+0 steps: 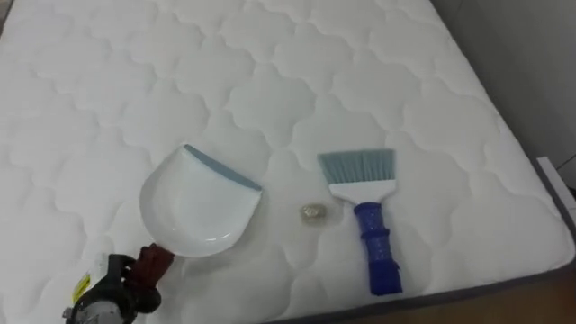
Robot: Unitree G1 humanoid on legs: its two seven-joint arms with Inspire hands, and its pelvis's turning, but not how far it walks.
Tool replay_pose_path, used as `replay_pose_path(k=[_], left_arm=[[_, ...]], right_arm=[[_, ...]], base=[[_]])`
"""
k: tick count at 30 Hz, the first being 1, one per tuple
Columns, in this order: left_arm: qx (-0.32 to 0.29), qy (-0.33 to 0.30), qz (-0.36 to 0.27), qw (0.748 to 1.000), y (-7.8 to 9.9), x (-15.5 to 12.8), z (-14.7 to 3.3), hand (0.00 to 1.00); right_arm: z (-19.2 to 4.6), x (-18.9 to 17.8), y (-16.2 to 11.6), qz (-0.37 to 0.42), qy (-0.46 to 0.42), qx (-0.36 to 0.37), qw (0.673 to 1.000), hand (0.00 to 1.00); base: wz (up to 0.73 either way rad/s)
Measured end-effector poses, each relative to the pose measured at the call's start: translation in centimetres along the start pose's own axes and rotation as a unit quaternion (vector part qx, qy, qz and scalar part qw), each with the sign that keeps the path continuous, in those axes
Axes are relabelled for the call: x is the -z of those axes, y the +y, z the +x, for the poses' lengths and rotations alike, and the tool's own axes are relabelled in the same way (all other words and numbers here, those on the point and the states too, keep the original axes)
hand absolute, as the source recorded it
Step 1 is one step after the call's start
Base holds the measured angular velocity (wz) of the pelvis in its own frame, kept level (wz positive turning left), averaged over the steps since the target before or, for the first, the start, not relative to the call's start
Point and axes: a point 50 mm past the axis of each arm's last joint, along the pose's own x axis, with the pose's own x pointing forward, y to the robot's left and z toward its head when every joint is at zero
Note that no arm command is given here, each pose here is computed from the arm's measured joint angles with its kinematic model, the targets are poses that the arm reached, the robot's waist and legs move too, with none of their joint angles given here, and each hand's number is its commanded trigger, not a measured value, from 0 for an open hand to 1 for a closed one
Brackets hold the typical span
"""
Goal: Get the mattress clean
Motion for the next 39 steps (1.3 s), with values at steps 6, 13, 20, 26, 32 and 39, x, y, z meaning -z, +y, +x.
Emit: replay_pose_path(k=[6, 13, 20, 26, 32, 39], left_arm=[[0.001, -0.006, 0.010, 1.000, -0.4, 0.8, -0.7, 1.00], [0.013, 0.002, 0.000, 1.000, -1.2, 2.3, -1.7, 1.00], [0.047, 0.012, 0.003, 0.999, -2.0, 3.3, -2.5, 1.00], [0.068, 0.012, -0.003, 0.998, -2.2, 3.2, -2.4, 1.00], [0.087, 0.002, -0.005, 0.996, -2.2, 2.6, -2.2, 1.00], [0.103, -0.004, -0.003, 0.995, -2.2, 2.2, -1.9, 1.00]], right_arm=[[0.1, -2.3, -0.7, 0.108, -0.039, 0.044, 0.992, 0.00], [-0.4, -8.0, 1.4, 0.117, -0.153, 0.045, 0.980, 0.00], [-1.8, -12.1, 2.6, 0.086, -0.250, 0.081, 0.961, 0.00], [-4.1, -15.5, 3.6, 0.079, -0.355, 0.116, 0.924, 0.00], [-6.5, -18.5, 4.7, 0.068, -0.449, 0.145, 0.879, 0.00], [-8.7, -20.7, 7.1, 0.061, -0.521, 0.138, 0.840, 0.00]], base=[[0.00], [-0.07], [-0.02], [-0.01], [0.00], [-0.02]])
